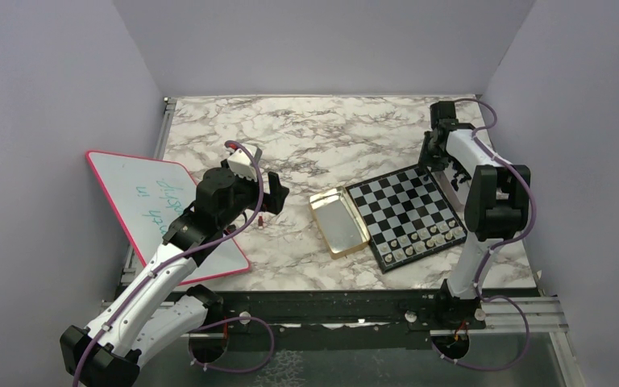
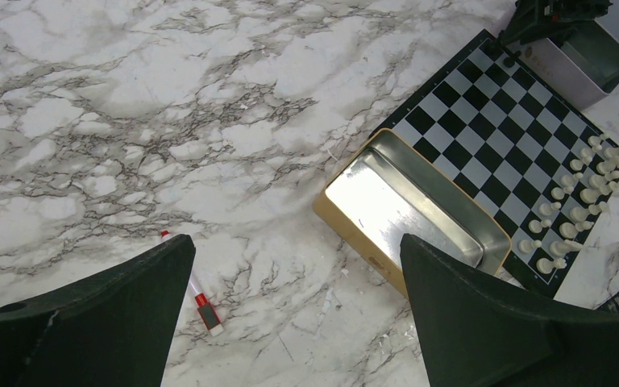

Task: Set up the chess pieces on the board
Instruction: Place the chess piece on the chessboard, then adjust the chess piece on the chessboard.

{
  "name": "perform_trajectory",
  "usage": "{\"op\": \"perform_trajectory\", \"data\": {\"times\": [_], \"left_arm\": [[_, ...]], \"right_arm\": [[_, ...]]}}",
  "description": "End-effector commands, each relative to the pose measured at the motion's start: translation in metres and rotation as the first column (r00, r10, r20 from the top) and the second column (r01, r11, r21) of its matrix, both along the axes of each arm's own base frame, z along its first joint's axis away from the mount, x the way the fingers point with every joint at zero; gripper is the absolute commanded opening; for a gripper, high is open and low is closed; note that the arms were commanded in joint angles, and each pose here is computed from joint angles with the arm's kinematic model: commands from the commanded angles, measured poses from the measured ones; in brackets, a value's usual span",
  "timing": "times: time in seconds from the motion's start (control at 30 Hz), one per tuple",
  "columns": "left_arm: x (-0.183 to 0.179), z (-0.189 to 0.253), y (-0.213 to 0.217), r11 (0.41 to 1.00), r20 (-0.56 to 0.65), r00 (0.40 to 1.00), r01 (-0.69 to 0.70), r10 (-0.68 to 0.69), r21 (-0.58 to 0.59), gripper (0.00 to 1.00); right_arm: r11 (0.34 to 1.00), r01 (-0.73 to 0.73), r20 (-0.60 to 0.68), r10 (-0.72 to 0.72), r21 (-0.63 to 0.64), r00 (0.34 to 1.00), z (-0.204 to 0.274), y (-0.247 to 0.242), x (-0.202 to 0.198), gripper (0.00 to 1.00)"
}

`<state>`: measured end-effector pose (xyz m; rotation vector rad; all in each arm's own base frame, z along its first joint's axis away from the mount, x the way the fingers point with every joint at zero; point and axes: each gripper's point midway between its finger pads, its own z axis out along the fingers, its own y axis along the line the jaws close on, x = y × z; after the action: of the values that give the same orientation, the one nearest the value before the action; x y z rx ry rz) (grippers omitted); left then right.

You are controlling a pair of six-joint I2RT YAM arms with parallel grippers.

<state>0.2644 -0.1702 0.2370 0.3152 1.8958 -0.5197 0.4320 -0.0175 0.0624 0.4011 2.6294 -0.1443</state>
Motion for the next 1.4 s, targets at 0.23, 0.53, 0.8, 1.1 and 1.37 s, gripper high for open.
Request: {"op": "perform_trajectory", "data": {"times": [0.23, 0.53, 0.8, 1.1, 1.37], "left_arm": [[-0.001, 0.005, 0.001, 1.000, 0.026, 1.000, -0.002, 0.002, 0.002, 0.99], [-0.001, 0.006, 0.002, 1.000, 0.032, 0.999, -0.003, 0.003, 0.000, 0.99], [-0.001, 0.006, 0.002, 1.000, 0.032, 0.999, -0.004, 0.004, 0.000, 0.99], [-0.002, 0.007, 0.002, 1.000, 0.035, 0.999, -0.005, 0.005, -0.002, 0.99], [-0.002, 0.007, 0.003, 1.000, 0.036, 0.999, -0.008, 0.008, -0.001, 0.99]], "right_arm": [[1.000, -0.017, -0.004, 0.017, 0.007, 1.000, 0.000, 0.000, 0.002, 0.36], [0.999, -0.035, -0.005, 0.035, 0.035, 0.999, 0.001, 0.006, -0.003, 0.35], [0.999, -0.038, -0.012, 0.039, 0.038, 0.999, 0.000, 0.006, -0.008, 0.34], [0.998, -0.040, -0.012, 0.041, 0.041, 0.999, 0.003, 0.007, -0.011, 0.34], [0.999, -0.022, 0.006, 0.021, 0.029, 1.000, 0.009, 0.004, -0.005, 0.34]]}}
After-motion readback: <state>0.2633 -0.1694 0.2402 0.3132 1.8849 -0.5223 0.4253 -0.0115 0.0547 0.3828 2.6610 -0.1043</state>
